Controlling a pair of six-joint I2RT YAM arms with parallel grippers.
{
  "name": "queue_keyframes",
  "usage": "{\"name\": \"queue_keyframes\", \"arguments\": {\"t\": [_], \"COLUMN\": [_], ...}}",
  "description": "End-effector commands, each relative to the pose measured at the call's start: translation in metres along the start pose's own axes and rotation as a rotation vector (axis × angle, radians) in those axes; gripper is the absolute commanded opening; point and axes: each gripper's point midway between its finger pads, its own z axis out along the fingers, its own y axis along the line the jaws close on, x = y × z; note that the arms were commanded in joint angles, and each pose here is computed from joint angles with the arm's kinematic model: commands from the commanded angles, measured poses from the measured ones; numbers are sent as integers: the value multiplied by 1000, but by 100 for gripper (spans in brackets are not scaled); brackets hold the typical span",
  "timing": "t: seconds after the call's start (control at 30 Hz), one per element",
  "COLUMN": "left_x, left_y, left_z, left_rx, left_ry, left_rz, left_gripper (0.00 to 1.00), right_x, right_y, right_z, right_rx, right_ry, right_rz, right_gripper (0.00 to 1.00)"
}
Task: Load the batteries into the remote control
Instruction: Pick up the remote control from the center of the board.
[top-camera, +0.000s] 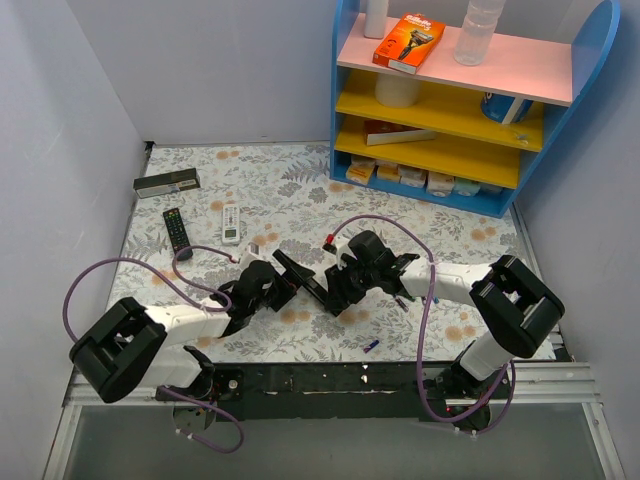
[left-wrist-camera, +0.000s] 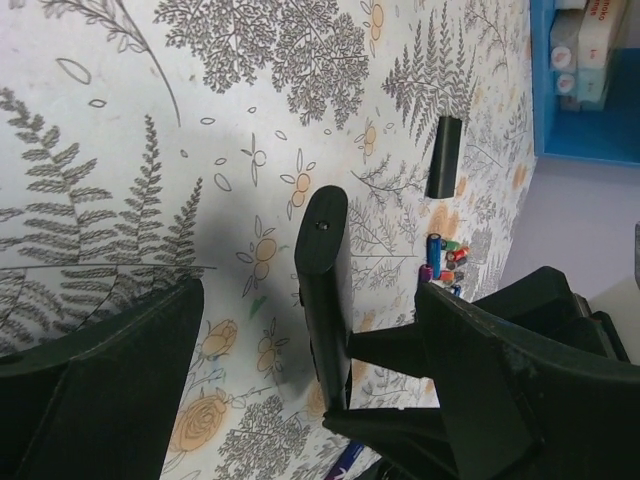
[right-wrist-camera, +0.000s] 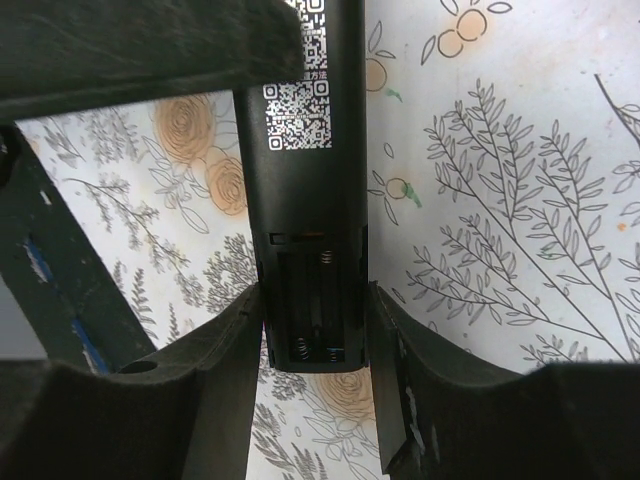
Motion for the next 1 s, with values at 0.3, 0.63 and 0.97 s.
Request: {"name": "queue_keyframes", "arguments": {"t": [0.3,0.63,0.97], "left_x": [11,11,-9], "left_y": [-27,-41,-71], "left_z": [20,19,4], "left_rx": [75,124,272], "left_ry": [72,74,36], "left_rz": [15,53,139], "left_gripper": [61,18,0], "right_x": [-22,-31,-41], "right_y": [17,20,27], "right_z": [-2,-7,-32], "right_rx": [-81,-77,-50], "right_ry": [-92,-110,-104], "right_rz": [54,46,-33], "right_gripper": [17,23,66]}}
